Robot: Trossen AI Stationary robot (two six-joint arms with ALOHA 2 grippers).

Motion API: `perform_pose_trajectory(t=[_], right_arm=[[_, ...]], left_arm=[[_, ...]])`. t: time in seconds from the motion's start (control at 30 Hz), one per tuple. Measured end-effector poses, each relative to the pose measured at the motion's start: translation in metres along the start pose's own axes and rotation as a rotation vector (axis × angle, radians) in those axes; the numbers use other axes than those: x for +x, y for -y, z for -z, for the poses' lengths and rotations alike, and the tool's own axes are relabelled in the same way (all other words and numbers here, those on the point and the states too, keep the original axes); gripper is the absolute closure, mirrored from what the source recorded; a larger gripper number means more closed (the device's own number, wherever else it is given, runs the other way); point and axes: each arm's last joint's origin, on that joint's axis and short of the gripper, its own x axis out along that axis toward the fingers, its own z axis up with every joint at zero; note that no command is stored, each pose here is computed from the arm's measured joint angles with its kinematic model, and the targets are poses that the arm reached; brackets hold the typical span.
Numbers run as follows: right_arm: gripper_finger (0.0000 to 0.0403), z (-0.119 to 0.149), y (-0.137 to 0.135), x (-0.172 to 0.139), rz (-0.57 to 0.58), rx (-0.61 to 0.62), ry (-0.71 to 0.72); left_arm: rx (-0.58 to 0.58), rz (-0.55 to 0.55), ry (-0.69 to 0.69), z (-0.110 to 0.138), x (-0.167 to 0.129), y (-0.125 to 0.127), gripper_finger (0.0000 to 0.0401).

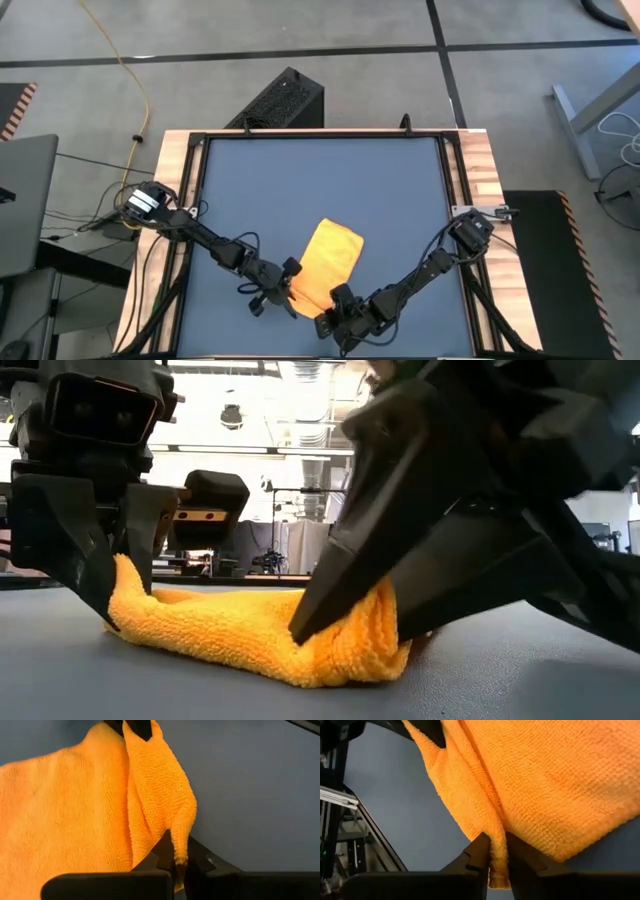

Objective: Roll towel into tight, uniform cylinder
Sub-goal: Roll the orange microfiber cloth

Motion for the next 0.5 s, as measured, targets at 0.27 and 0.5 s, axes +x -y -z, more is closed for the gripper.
perform_pose_trajectory(t=[0.27,0.5], right_arm=[[0.027,-0.008,-0.005,-0.015,0.025,-0.079,-0.005],[0.0239,-0.011,-0.006,-0.038,0.074,-0.116,-0.015]], left_arm=[[-0.064,0.011,-0.009,0.001,0.0,0.0,0.0401],[-0.114,0.041,-0.005,0.003,-0.001,-0.005,0.0401]])
